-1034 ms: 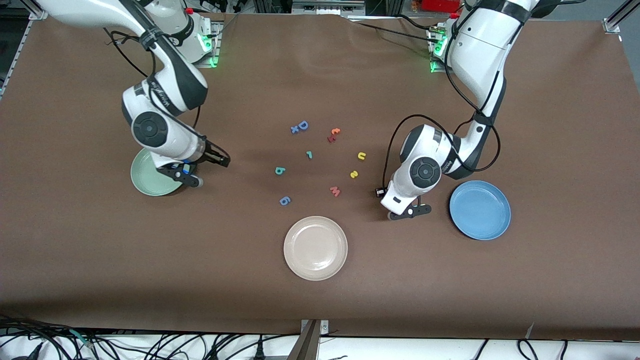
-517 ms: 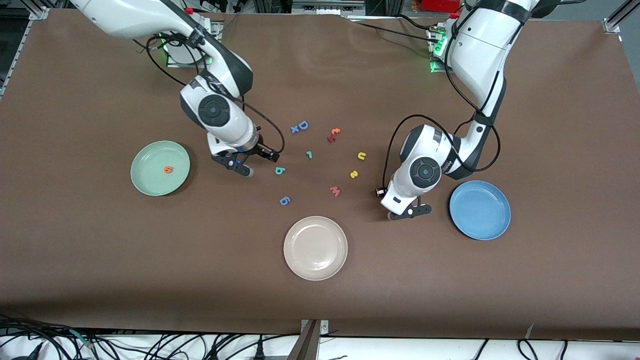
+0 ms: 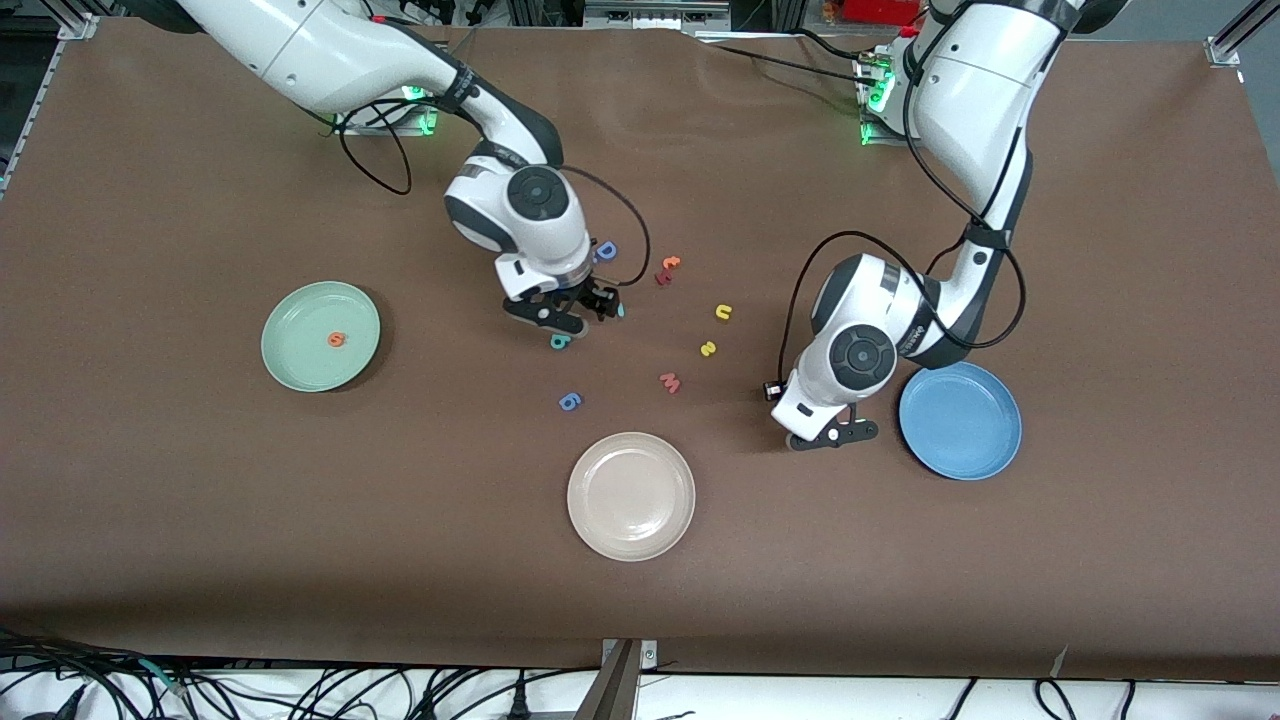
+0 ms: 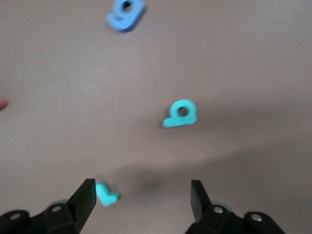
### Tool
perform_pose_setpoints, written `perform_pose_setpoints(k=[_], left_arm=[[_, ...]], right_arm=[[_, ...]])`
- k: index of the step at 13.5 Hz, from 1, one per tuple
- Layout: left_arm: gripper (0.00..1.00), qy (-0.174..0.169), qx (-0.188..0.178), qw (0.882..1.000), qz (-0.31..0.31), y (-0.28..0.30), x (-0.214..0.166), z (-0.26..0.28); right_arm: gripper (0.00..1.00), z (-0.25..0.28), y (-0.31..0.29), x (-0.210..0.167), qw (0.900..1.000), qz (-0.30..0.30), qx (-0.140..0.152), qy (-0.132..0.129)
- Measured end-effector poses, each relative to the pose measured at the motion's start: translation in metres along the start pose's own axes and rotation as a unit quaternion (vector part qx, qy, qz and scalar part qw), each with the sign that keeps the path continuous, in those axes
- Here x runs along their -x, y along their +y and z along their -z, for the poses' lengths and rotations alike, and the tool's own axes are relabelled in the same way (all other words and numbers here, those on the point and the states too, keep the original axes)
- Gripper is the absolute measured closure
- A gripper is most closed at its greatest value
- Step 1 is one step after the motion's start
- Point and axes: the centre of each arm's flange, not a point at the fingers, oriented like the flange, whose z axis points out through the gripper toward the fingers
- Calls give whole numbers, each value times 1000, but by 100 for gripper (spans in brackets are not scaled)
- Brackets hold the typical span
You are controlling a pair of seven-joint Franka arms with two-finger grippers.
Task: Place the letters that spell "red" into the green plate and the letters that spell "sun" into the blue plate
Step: 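Carry the green letter to the blue plate while the right gripper reaches, then release the green letter on the blue plate while the right gripper grasps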
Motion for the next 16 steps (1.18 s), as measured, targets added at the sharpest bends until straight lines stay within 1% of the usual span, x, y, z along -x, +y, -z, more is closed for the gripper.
perform_pose_setpoints(k=[2, 4, 6, 8, 10, 12, 14, 16], left_arm=[[73, -11, -3, 1000, -25, -19, -9, 5], [73, -22, -4, 998, -51, -43, -19, 6], [73, -35, -3, 997, -75, -71, -28, 9], [73, -50, -3, 994, -96, -99, -34, 17], [73, -53, -13, 991, -121, -126, -41, 26], [73, -53, -16, 989, -140, -146, -47, 29], [73, -54, -11, 986, -159, -163, -53, 29], [73, -54, -6, 984, -173, -184, -59, 30]], right_arm=[[9, 4, -18, 22, 999, 34, -16, 14], [9, 6, -31, 44, 996, 77, -21, 36], [9, 4, -35, 53, 992, 112, -19, 59], [9, -7, -33, 55, 984, 152, -11, 88], [9, -26, -26, 52, 977, 184, 1, 108], [9, -41, -23, 53, 974, 198, 6, 109], [10, -46, -22, 56, 974, 202, 6, 105], [13, -46, -23, 58, 973, 204, 6, 105]])
